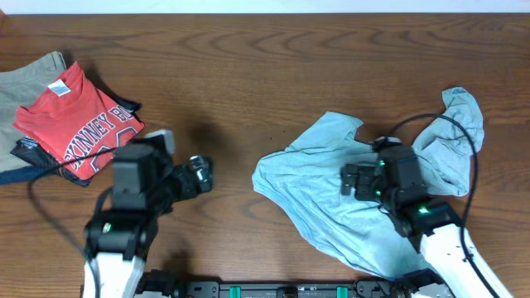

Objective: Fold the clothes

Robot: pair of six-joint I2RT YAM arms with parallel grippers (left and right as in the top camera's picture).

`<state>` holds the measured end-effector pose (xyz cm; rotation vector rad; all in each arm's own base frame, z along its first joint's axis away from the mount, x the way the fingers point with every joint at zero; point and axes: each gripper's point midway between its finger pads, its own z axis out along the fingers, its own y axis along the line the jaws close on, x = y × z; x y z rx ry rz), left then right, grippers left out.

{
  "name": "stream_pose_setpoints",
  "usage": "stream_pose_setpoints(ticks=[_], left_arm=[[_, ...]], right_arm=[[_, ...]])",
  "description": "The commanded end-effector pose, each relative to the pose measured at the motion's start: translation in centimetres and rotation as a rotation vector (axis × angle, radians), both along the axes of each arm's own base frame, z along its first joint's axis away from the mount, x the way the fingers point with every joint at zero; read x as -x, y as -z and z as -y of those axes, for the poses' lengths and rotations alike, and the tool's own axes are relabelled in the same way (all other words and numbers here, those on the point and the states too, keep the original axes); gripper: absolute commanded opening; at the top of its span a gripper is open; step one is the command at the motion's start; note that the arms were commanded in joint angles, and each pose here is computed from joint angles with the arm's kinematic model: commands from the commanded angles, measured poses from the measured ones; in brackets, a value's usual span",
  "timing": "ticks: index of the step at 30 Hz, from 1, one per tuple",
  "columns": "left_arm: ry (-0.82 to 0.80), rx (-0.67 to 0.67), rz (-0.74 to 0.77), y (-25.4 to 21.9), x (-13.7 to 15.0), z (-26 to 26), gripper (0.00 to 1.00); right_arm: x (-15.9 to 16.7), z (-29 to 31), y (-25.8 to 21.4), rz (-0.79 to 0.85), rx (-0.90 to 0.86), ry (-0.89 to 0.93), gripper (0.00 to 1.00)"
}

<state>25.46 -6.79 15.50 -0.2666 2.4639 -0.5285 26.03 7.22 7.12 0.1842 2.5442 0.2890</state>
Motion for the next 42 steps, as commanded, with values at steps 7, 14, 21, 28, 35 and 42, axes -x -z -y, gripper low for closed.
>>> stream_pose_setpoints(ticks=[7, 14, 21, 28, 35, 42], left_arm=[[0.237, -0.044, -0.168, 7.3, -2.3, 6.0, 0.98], [0.356, -0.071, -0.239, 12.9, -2.7, 10.2, 0.95], [0.481, -0.085, -0.242, 16.3, -1.7, 14.5, 0.87], [0.571, -0.120, -0.216, 18.5, -0.6, 17.6, 0.06], [0.347, -0.367, -0.225, 16.9, -2.7, 10.0, 0.06], [0.176, -0.340, -0.083, 9.3, -4.8, 5.4, 0.06]], right_arm=[[1.9, 6.6, 1.4, -0.120, 0.043, 0.275, 0.99], [2.8, 7.8, 1.8, -0.158, 0.052, 0.316, 0.99], [3.2, 9.0, 1.9, -0.166, 0.116, 0.351, 0.99], [3.6, 9.5, 2.0, -0.179, 0.145, 0.365, 0.98], [3.7, 11.5, 1.6, -0.161, 0.249, 0.424, 0.85], [-0.2, 11.5, -0.6, 0.021, 0.220, 0.421, 0.80]])
